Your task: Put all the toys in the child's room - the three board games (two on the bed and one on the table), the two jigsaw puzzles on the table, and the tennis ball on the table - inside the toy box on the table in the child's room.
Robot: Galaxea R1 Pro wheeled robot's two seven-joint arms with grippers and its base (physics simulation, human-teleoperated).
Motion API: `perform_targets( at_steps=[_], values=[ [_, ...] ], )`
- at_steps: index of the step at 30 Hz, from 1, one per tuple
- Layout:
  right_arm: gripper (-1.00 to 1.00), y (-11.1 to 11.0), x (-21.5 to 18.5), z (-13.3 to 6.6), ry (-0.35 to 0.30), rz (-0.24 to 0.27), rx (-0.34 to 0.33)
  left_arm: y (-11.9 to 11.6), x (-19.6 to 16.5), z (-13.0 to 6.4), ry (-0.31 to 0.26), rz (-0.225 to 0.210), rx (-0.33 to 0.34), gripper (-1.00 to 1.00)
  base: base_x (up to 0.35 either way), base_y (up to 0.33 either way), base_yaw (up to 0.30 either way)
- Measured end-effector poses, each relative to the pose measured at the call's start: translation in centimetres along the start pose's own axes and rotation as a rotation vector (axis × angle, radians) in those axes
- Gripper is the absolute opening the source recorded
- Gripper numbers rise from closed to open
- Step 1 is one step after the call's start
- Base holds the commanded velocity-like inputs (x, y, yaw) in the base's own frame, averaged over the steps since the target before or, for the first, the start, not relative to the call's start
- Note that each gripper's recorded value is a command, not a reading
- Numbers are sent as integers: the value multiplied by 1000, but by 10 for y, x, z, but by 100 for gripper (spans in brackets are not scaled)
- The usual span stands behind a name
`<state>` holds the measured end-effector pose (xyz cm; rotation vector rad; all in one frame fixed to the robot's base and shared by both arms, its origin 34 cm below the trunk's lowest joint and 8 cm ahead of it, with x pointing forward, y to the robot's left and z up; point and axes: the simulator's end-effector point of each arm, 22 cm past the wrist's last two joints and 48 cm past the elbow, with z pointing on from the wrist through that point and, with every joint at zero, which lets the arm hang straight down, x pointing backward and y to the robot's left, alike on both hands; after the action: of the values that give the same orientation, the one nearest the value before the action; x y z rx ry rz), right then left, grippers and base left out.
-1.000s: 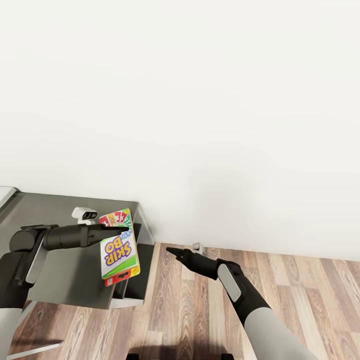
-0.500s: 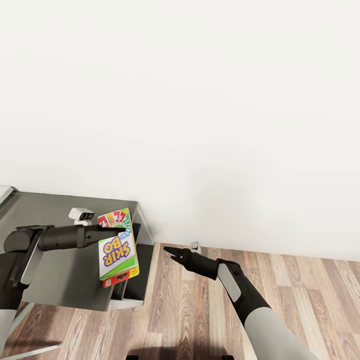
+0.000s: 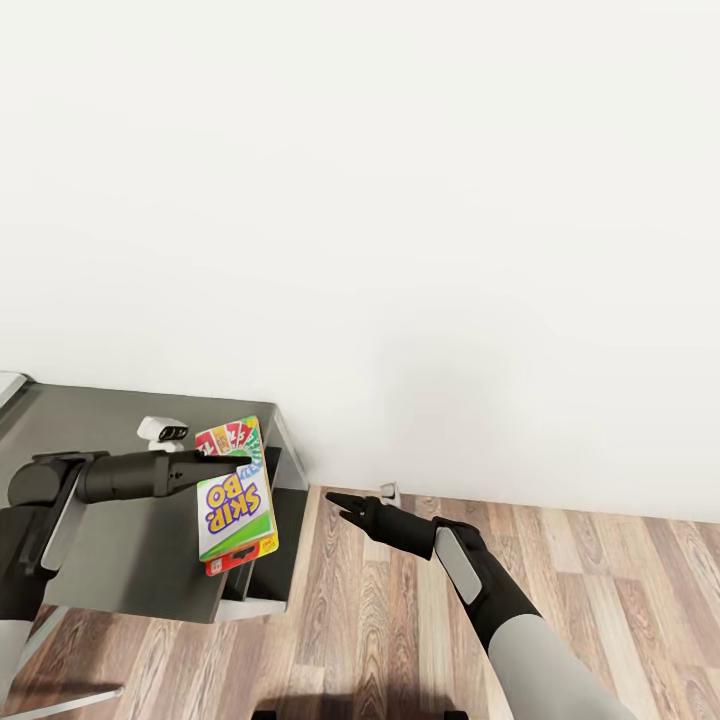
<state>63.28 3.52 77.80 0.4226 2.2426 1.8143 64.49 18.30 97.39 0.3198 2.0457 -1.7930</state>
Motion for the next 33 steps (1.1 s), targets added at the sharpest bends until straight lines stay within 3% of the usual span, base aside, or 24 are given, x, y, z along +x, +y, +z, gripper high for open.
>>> perform_targets(
  at_steps=[16, 33],
  values=[
    [100, 0, -1, 0, -6, -8, 1, 0, 2, 0, -1, -6, 3, 100, 1, 1, 0],
    [100, 0, -1, 0, -8, -7, 1, 0, 3, 0, 0, -7, 2, 100, 0, 93, 0]
  ],
)
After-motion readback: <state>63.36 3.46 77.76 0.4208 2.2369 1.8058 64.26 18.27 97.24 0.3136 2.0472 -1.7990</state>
